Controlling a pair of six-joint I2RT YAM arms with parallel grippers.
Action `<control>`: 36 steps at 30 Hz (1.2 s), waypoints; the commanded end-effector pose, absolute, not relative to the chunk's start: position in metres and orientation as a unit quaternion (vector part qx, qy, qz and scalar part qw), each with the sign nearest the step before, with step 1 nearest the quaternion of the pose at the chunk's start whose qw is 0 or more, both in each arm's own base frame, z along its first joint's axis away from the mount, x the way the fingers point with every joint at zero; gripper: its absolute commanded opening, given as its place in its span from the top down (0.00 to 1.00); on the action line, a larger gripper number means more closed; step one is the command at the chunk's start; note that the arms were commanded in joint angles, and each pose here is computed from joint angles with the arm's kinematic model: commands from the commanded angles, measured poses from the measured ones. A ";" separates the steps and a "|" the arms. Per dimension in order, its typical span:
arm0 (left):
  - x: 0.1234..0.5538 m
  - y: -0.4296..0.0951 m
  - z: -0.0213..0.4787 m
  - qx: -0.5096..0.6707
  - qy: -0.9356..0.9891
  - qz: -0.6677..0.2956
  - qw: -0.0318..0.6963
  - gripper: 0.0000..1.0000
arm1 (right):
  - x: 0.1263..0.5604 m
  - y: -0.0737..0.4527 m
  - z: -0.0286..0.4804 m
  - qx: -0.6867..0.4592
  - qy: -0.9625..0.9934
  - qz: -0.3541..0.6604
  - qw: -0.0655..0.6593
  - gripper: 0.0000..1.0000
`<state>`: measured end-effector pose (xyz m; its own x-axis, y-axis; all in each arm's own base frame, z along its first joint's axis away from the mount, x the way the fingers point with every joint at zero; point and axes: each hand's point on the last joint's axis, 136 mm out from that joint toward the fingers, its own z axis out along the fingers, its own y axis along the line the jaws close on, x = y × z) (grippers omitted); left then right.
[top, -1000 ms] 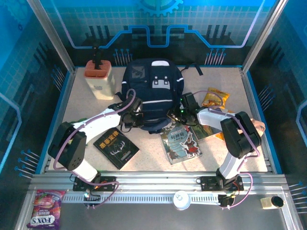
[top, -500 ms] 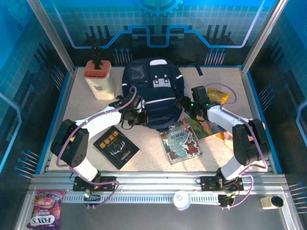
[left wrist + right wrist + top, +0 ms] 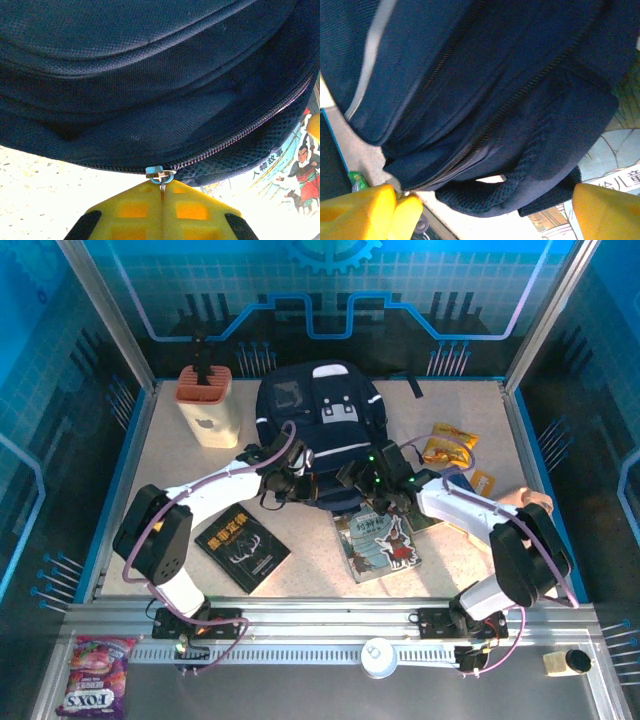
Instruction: Pack books, pencil case, and school supplies into a backpack
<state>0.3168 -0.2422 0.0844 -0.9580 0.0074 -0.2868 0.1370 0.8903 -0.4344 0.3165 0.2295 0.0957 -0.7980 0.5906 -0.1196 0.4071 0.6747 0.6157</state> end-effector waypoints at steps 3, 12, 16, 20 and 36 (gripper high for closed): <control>0.314 -0.256 0.091 0.060 0.957 -0.250 0.138 1.00 | 0.320 0.222 0.078 0.343 0.892 0.256 0.143 0.08; 0.314 -0.257 0.091 0.064 0.956 -0.250 0.139 1.00 | 0.346 0.236 0.070 0.345 0.890 0.258 0.150 0.12; 0.313 -0.254 0.089 0.066 0.958 -0.243 0.138 1.00 | 0.347 0.239 0.058 0.344 0.893 0.253 0.142 0.20; 0.314 -0.242 0.086 0.060 0.965 -0.209 0.143 1.00 | 0.350 0.235 0.057 0.335 0.894 0.255 0.156 0.41; 0.319 -0.215 0.089 0.116 0.964 -0.158 0.179 1.00 | 0.384 0.171 0.120 0.282 0.889 0.217 0.290 0.83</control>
